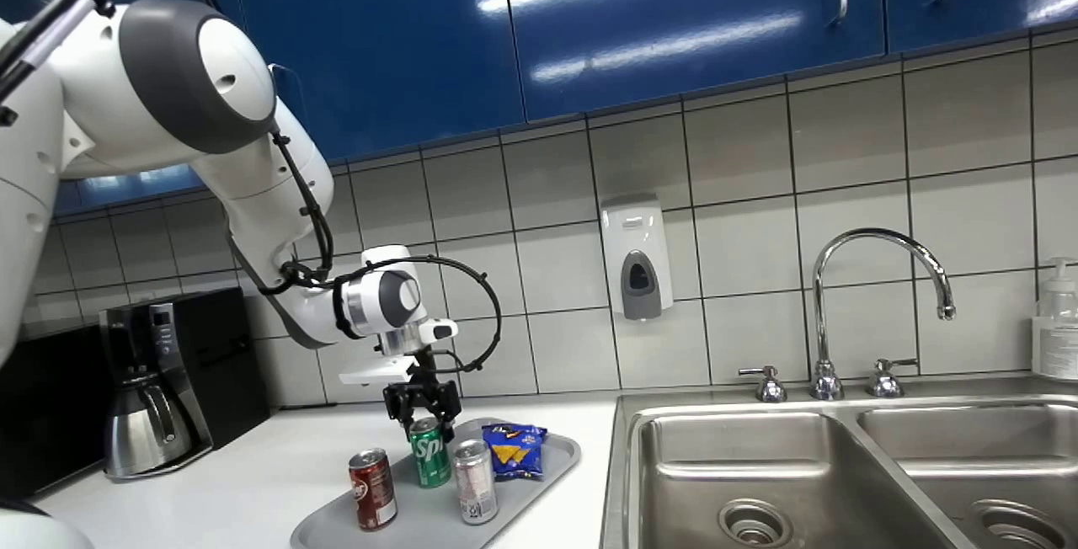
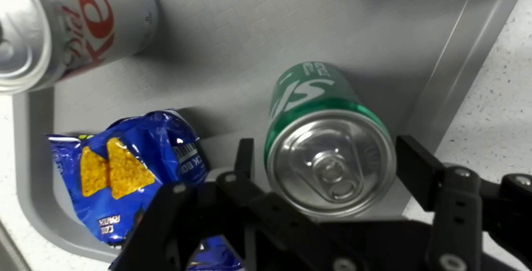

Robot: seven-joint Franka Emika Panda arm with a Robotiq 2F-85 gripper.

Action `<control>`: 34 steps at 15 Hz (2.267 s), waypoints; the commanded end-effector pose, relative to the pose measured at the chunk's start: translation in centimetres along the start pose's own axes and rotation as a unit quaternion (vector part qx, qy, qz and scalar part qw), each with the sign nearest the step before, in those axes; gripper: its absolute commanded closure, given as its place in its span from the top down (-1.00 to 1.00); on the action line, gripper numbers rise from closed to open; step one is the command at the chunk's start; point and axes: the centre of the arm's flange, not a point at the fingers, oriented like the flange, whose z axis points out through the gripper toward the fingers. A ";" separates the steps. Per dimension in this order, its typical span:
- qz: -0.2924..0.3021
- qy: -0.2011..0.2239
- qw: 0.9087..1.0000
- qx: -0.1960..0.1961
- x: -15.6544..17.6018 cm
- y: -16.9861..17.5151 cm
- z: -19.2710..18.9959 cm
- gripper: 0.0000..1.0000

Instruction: Move the cans to the tray

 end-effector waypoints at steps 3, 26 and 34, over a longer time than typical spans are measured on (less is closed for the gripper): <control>-0.017 0.019 1.000 0.000 -0.1 0.6 -3.7 1.00; 0.034 0.074 0.996 -0.027 -15.4 0.8 -13.7 1.00; 0.043 0.072 0.996 -0.027 -17.3 -0.4 -13.8 1.00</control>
